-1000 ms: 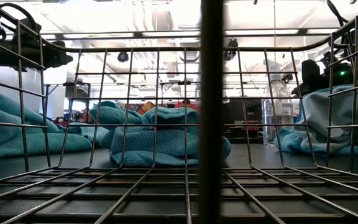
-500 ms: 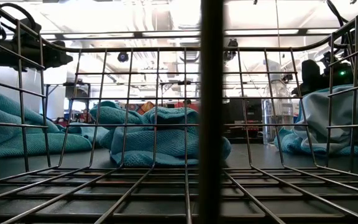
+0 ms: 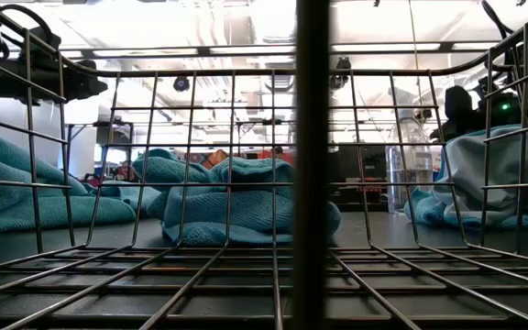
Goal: Sort microfiber towel by color & place in baskets
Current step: Put the light blue towel into the right wire basket
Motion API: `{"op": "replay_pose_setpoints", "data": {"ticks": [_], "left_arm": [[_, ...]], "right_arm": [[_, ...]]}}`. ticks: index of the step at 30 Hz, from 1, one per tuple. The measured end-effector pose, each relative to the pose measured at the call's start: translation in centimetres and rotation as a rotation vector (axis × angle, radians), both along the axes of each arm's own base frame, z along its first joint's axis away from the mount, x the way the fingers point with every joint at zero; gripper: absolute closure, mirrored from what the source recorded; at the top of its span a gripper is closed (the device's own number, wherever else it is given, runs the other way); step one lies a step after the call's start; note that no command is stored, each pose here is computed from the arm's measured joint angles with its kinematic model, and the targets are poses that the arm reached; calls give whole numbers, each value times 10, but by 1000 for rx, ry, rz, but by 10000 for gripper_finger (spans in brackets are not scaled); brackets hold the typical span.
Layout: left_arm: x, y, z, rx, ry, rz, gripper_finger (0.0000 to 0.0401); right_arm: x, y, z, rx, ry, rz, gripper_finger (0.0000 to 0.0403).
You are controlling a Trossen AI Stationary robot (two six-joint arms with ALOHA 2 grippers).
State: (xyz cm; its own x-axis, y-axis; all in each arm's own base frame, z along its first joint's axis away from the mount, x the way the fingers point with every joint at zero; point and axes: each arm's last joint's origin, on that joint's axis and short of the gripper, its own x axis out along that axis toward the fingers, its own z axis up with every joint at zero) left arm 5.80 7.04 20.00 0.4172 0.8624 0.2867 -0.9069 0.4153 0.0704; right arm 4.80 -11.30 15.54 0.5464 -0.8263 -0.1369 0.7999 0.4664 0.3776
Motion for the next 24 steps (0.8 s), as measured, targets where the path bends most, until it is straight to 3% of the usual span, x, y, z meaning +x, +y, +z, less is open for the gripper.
{"op": "replay_pose_setpoints", "data": {"ticks": [4, 13, 24], "left_arm": [[0, 0, 0, 0, 0, 0, 317], [0, 0, 0, 0, 0, 0, 317], [0, 0, 0, -1, 0, 0, 317]], "right_arm": [[0, -1, 5, 27, -1, -1, 284], [-1, 1, 77, -33, 98, 10, 284], [-14, 23, 157, 32, 218, -151, 284]]}}
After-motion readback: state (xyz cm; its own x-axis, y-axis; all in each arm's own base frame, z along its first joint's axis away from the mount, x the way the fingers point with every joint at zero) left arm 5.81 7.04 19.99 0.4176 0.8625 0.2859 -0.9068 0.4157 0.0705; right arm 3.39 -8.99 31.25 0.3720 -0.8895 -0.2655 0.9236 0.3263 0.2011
